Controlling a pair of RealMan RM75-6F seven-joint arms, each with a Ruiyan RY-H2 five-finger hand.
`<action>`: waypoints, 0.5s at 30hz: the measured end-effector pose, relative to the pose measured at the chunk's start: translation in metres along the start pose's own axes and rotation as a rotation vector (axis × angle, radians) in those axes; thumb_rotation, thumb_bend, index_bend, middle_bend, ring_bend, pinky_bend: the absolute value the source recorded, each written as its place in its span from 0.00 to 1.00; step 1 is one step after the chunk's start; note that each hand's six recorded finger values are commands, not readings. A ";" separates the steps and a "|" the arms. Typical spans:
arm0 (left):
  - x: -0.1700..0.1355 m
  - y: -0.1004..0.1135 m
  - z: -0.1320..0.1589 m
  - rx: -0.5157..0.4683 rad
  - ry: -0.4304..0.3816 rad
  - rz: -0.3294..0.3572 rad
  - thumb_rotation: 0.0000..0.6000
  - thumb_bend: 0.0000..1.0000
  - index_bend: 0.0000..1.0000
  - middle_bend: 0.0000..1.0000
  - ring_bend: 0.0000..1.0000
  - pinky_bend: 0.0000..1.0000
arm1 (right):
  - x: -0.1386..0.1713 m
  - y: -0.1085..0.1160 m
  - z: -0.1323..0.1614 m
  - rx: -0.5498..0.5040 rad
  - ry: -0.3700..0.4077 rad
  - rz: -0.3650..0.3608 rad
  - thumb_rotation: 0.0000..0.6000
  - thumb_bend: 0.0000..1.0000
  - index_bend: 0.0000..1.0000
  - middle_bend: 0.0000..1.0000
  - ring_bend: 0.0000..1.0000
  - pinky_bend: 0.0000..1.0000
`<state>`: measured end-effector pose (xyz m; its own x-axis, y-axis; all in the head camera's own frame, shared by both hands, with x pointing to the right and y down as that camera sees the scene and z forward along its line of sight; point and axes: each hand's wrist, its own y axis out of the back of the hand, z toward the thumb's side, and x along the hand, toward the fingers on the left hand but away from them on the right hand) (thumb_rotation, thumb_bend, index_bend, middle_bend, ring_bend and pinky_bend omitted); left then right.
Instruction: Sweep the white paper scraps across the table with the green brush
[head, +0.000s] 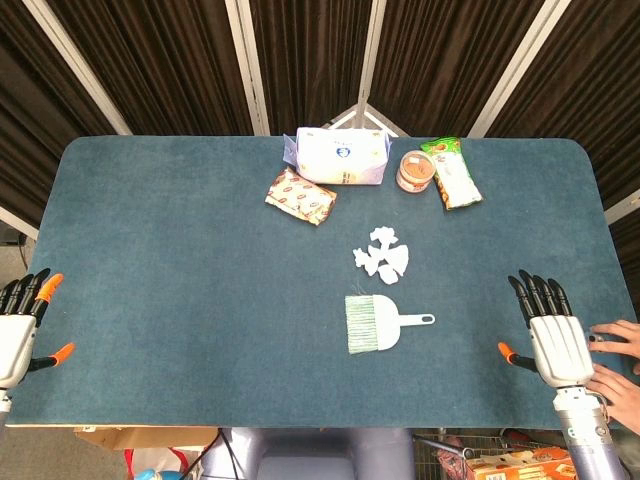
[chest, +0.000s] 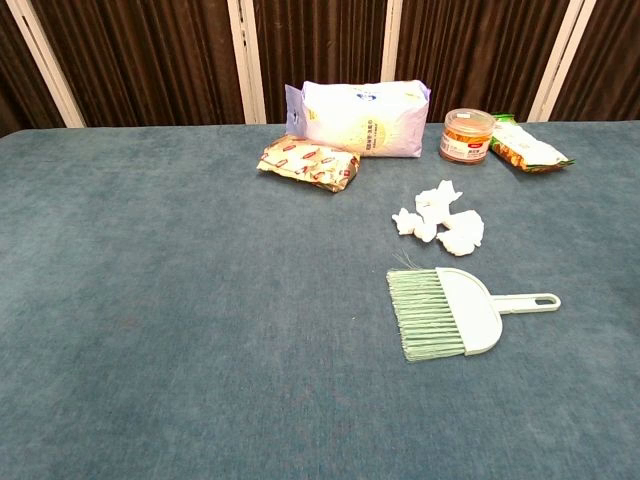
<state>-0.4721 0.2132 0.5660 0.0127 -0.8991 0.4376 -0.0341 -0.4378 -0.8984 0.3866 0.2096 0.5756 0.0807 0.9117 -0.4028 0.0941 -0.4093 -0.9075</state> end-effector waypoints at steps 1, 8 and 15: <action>0.000 0.000 0.000 0.000 0.000 0.000 1.00 0.00 0.00 0.00 0.00 0.00 | 0.000 0.000 0.000 0.000 0.000 0.000 1.00 0.20 0.00 0.00 0.00 0.00; 0.000 0.000 0.000 -0.001 0.001 0.001 1.00 0.00 0.00 0.00 0.00 0.00 | 0.001 0.000 0.000 -0.001 0.003 -0.001 1.00 0.20 0.00 0.00 0.00 0.00; 0.000 0.001 0.000 -0.002 0.000 0.003 1.00 0.00 0.00 0.00 0.00 0.00 | 0.001 0.000 0.001 -0.008 0.002 0.001 1.00 0.20 0.00 0.00 0.00 0.00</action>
<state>-0.4722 0.2132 0.5653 0.0126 -0.9003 0.4350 -0.0359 -0.4352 -0.8996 0.3861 0.2103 0.5749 0.0827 0.9112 -0.4036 0.1022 -0.4106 -0.9061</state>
